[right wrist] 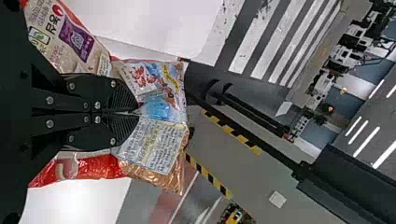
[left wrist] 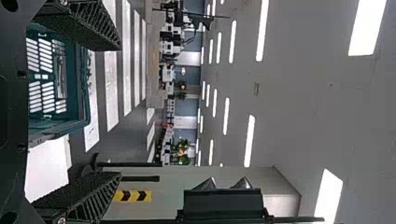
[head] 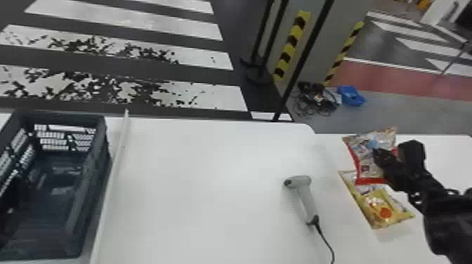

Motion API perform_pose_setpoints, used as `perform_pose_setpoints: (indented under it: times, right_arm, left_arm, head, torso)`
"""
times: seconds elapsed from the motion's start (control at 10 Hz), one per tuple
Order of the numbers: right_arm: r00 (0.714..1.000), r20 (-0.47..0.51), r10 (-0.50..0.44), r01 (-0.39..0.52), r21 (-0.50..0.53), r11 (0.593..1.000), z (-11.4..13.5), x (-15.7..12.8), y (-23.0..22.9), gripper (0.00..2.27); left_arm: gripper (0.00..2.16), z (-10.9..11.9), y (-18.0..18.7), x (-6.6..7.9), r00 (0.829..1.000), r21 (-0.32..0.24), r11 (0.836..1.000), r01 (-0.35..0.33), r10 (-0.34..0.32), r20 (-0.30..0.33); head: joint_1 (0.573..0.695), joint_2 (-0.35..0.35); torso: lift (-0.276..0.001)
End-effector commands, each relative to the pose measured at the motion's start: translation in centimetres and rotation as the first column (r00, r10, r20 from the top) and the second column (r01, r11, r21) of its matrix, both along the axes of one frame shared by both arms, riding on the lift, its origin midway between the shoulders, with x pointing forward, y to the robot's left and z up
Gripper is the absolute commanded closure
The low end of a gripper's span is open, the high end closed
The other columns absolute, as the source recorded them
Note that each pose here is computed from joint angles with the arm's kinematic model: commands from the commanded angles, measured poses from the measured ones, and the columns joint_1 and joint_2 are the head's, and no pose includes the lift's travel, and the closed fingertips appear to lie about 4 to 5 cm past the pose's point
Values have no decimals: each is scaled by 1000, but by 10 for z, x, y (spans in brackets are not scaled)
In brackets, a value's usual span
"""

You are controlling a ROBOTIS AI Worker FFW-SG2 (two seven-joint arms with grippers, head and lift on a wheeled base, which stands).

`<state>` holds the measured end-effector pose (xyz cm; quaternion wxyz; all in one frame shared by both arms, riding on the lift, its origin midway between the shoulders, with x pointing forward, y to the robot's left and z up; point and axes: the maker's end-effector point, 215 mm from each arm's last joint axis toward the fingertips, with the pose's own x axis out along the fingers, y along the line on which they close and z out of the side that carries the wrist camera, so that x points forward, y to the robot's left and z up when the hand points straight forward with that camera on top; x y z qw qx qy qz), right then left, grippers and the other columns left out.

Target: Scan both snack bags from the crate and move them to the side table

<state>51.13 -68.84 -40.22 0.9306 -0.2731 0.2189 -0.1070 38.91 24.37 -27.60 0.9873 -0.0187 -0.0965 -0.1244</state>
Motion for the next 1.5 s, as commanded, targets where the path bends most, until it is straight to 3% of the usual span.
perform_pose_setpoints:
  times: [0.0,0.3,0.7,0.8,0.9,1.4]
  right_arm:
    - [999,-45,14,-18,-99,995,-19,7,-6,2243]
    - [995,-89,-51,32,-202,979,-27,1,-29,2243]
    - [980,-155,-126,81,-265,961,-45,-35,-58,2236]
    - [981,-134,-141,103,-258,961,-46,-39,-59,1501]
    - [981,-127,-149,115,-247,962,-47,-40,-60,-1]
    - [985,-99,-143,119,-217,969,-42,-35,-55,-1]
  left_arm:
    - [39,1,8,-5,999,-1,1000,-11,11,39]
    - [39,-1,11,-6,996,-23,999,-30,32,85]
    - [39,6,10,-5,995,-20,1000,-24,26,99]
    - [39,5,10,-5,995,-21,999,-24,26,97]
    - [39,6,10,-5,995,-22,999,-24,26,98]
    - [39,4,9,-8,995,-25,999,-23,25,97]
  head:
    - [695,-350]
    - [695,-350]
    - [695,-350]
    - [695,-350]
    - [695,-350]
    - [695,-350]
  torso:
    - [-95]
    - [-95]
    - [-95]
    - [-95]
    - [-95]
    - [-95]
